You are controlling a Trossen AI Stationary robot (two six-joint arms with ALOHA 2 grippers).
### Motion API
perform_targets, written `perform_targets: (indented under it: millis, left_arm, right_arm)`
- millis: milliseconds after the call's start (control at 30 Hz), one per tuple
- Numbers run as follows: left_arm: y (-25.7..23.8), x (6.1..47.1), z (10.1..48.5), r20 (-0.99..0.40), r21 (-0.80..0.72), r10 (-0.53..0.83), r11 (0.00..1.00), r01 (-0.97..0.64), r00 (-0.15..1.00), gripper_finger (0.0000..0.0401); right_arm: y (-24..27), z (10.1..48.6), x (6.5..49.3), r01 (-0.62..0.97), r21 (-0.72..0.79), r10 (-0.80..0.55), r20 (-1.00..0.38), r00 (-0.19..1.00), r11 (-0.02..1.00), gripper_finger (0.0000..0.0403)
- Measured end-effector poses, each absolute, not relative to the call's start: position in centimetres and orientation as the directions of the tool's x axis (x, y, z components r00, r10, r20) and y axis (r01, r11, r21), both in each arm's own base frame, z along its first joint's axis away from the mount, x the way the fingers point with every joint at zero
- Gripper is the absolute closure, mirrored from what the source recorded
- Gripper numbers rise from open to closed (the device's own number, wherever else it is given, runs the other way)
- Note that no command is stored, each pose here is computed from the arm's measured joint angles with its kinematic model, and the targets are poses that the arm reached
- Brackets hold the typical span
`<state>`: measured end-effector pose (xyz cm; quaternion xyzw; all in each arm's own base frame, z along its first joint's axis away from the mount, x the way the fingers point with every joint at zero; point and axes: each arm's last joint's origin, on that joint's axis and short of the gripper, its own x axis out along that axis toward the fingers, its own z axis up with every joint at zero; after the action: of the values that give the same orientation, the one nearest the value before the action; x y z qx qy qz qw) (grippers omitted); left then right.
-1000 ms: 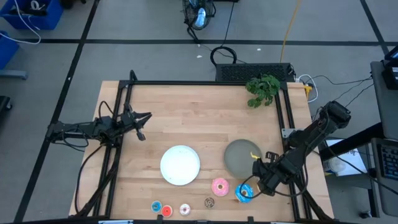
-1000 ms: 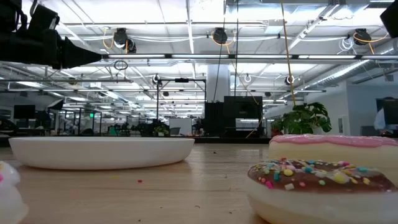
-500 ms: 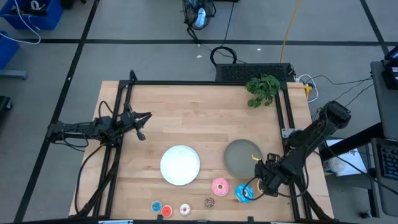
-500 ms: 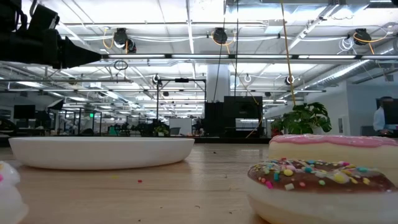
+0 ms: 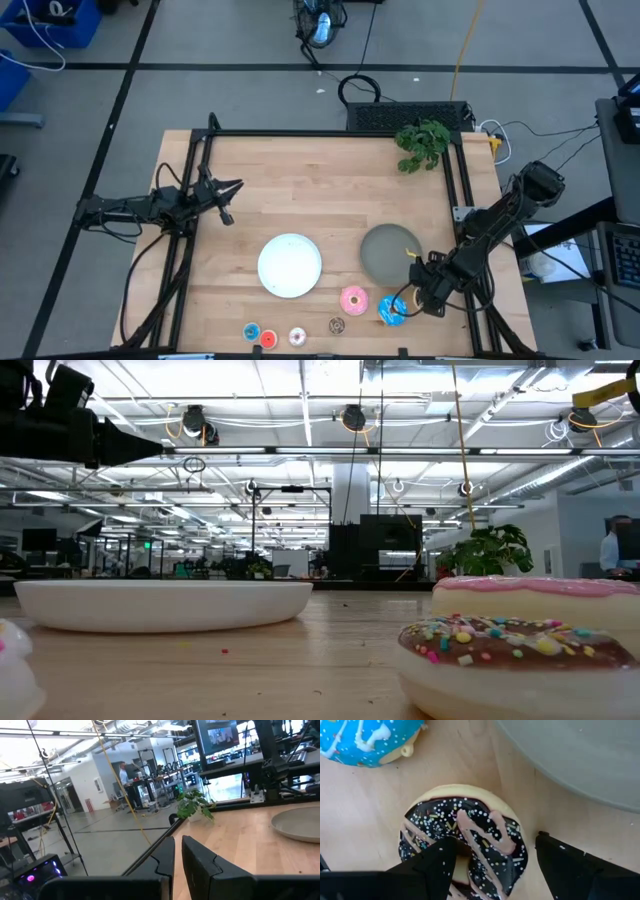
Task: Pick & Place donuts
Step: Put the large black donut on the gray plate
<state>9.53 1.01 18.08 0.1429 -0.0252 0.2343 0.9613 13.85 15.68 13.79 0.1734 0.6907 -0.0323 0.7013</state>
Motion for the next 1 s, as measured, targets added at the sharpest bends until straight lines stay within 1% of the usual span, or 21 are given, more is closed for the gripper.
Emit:
perform_targets:
  millis: [133,233,333,567,633,700,800,867,1000]
  left_arm:
    - [1.0,9.5,18.1,0.115,0.260,0.443,0.850,-0.458,0.889,0.0359]
    - [1.0,9.5,18.1,0.115,0.259,0.443,0.850,-0.458,0.889,0.0359]
    - [1.0,9.5,18.1,0.115,0.259,0.443,0.851,-0.458,0.889,0.0359]
    - [1.0,9.5,18.1,0.115,0.248,0.443,0.854,-0.458,0.889,0.0359]
    - [1.0,9.5,18.1,0.118,0.239,0.444,0.856,-0.459,0.888,0.0359]
    - [1.0,9.5,18.2,0.123,0.235,0.444,0.856,-0.460,0.888,0.0359]
    - [1.0,9.5,18.3,0.133,0.228,0.443,0.857,-0.463,0.886,0.0359]
    - [1.0,9.5,18.3,0.137,0.225,0.443,0.857,-0.464,0.886,0.0359]
    - [1.0,9.5,18.3,0.137,0.214,0.444,0.860,-0.464,0.886,0.0359]
  right_arm:
    - [15.3,13.2,13.5,0.311,0.179,0.181,-0.983,0.022,0.933,0.0155]
    - [15.2,13.0,13.4,0.309,0.177,0.181,-0.983,0.017,0.934,0.0178]
    - [15.3,13.0,13.4,0.298,0.196,0.204,-0.979,0.006,0.934,0.0223]
    - [15.4,13.3,13.4,0.275,0.245,0.257,-0.966,-0.009,0.930,0.0358]
    - [15.3,13.7,13.2,0.262,0.269,0.278,-0.961,0.005,0.927,0.0385]
    - [15.2,14.3,13.0,0.253,0.297,0.306,-0.952,0.003,0.921,0.0391]
    - [14.9,15.5,12.7,0.250,0.346,0.348,-0.937,0.039,0.904,0.0378]
    - [14.5,16.1,12.5,0.272,0.354,0.354,-0.934,0.050,0.895,0.0371]
    - [13.7,17.2,12.1,0.299,0.375,0.371,-0.926,0.074,0.877,0.0381]
